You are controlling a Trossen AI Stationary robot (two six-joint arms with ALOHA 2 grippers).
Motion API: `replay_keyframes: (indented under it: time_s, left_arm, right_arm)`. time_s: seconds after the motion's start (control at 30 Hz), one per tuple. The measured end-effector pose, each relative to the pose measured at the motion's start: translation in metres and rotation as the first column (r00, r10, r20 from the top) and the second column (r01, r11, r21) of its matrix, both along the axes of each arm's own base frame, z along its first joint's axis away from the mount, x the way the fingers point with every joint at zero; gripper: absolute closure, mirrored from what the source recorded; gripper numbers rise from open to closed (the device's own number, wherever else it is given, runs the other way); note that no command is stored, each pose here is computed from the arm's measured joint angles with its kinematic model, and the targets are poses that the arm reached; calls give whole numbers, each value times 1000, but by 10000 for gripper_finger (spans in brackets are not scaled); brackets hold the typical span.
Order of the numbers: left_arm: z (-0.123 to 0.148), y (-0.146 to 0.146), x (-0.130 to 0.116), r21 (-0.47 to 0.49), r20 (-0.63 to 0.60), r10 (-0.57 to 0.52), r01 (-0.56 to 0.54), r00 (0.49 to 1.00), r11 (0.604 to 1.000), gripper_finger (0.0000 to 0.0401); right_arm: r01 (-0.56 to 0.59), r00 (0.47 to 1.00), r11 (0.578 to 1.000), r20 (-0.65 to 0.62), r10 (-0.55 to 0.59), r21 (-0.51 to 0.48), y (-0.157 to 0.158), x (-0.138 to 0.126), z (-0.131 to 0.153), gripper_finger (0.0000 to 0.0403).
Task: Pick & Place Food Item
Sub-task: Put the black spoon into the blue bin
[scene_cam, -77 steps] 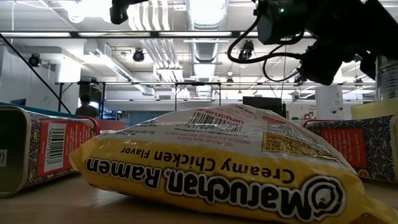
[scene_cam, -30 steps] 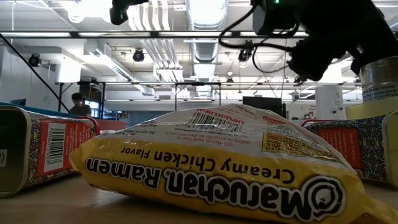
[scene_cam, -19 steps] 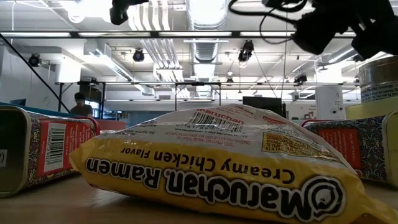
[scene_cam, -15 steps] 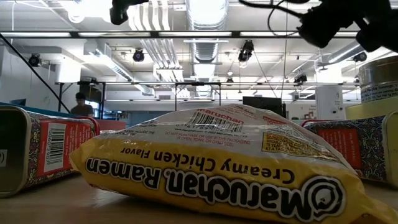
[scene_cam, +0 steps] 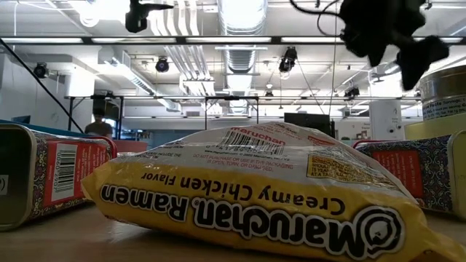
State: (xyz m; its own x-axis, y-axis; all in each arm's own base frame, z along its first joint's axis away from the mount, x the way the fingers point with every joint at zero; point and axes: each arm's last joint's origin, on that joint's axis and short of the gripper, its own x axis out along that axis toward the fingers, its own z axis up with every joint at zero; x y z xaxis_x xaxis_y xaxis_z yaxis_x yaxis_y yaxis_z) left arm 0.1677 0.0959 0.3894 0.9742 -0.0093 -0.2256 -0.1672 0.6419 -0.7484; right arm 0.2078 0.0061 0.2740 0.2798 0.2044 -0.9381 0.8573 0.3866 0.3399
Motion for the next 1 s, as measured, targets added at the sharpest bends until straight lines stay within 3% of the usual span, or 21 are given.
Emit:
replay_keyframes:
  time_s: [0.13,0.23,0.43,0.7,1.0]
  left_arm:
    - [-6,-1,-2,-69,-58,6,-10,998,998,115]
    - [-9,-2,-3,-92,-87,6,-14,996,996,115]
    - [-10,0,-3,-78,-104,66,-75,992,994,115]
    - [-10,1,-3,-72,-108,85,-94,990,993,115]
    - [-14,-1,-4,-49,-145,68,-76,987,996,115]
  right_arm:
    - [25,992,1000,122,-24,-7,-9,12,-17,21]
    - [125,976,992,174,-128,27,-16,23,-25,21]
    - [272,958,962,91,-272,4,-21,51,-30,21]
    - [294,950,947,-67,-304,-127,-28,108,-42,21]
    - [274,929,952,-217,-299,-139,-20,153,-68,21]
